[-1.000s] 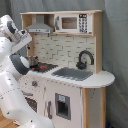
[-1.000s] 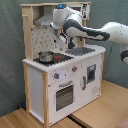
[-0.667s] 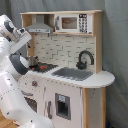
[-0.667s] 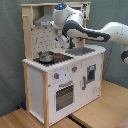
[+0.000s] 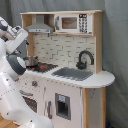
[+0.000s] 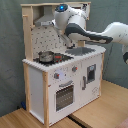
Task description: Play with the kitchen
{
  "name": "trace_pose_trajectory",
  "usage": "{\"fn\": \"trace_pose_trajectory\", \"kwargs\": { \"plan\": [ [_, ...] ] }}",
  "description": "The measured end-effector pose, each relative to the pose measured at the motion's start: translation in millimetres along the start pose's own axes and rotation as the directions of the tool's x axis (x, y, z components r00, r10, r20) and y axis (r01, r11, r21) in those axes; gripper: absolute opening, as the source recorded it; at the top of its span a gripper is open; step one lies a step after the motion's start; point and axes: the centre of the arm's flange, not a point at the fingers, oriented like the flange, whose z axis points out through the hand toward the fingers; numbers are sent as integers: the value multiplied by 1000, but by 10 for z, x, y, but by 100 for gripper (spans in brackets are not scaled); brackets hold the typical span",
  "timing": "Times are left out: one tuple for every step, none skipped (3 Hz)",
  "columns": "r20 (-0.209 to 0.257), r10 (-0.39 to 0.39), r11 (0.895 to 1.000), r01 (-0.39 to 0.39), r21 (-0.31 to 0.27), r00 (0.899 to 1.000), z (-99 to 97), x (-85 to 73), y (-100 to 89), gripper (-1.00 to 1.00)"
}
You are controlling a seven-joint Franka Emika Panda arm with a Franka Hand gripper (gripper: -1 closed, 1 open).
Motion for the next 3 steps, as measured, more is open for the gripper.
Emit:
{"fn": "trace_pose_trajectory", "kwargs": {
  "plan": [
    [7, -23, 994, 24, -103, 1000, -136, -98, -27, 100],
    [7, -51, 980, 52, -195, 999, -256, -163, -40, 100],
    [11, -93, 953, 92, -289, 996, -344, -190, -72, 100]
  ]
}}
